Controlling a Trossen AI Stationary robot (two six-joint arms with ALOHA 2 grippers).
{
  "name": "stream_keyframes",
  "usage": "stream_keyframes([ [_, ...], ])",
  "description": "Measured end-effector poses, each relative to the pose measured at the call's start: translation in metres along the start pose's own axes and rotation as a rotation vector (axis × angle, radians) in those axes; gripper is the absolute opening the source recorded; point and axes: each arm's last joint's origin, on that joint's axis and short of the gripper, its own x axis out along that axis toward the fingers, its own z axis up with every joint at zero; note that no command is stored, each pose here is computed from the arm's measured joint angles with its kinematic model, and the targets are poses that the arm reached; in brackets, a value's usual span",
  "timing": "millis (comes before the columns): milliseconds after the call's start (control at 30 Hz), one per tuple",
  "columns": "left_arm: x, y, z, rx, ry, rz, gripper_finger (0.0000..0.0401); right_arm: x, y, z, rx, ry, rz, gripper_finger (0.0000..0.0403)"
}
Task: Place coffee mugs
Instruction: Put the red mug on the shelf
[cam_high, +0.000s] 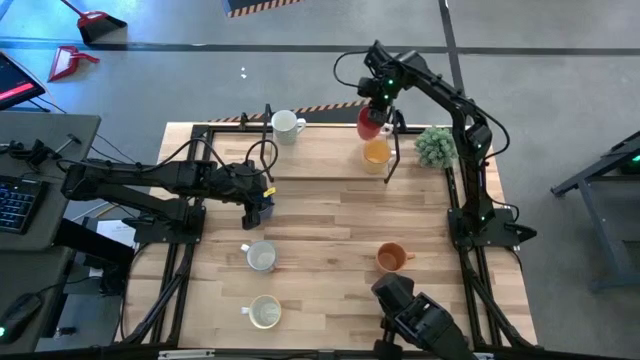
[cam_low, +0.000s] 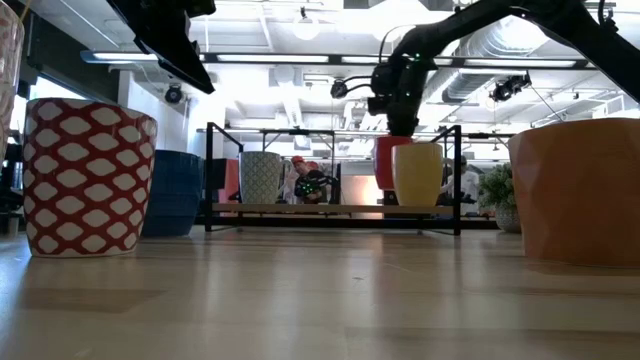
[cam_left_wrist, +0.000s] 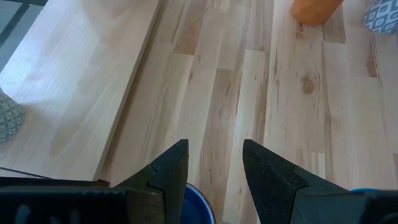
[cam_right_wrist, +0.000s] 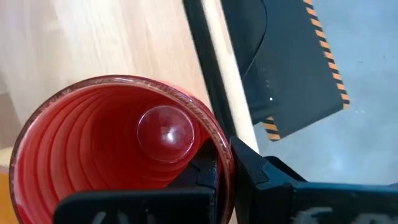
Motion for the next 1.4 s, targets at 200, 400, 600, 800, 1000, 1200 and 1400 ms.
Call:
stream_keyframes([
  [200, 0.000, 0.000, 0.000, 0.007, -0.001, 0.008, 0.0140, 0.016, 0.001, 0.000, 0.044, 0.034, 0.055, 0.0000],
  [400, 0.000, 0.000, 0.000, 0.009, 0.002, 0.011, 0.0140, 0.028, 0.008, 0.007, -0.006, 0.065, 0.051, 0.0000],
  [600, 0.000, 0.001, 0.000, 0.009, 0.001, 0.019, 0.0140, 0.034, 0.010, 0.009, -0.013, 0.070, 0.059, 0.0000],
  [800, 0.000, 0.001, 0.000, 0.009, 0.001, 0.019, 0.0140, 0.034, 0.009, 0.008, -0.008, 0.074, 0.059, 0.0000],
  [1000, 0.000, 0.001, 0.000, 0.009, 0.002, 0.019, 0.0140, 0.034, 0.010, 0.008, -0.010, 0.079, 0.063, 0.0000],
  [1200, 0.000, 0.000, 0.000, 0.009, 0.002, 0.019, 0.0140, 0.034, 0.010, 0.008, -0.004, 0.075, 0.069, 0.0013],
  [1400, 0.000, 0.000, 0.000, 0.008, 0.002, 0.019, 0.0140, 0.034, 0.010, 0.008, 0.014, 0.073, 0.069, 0.0033],
])
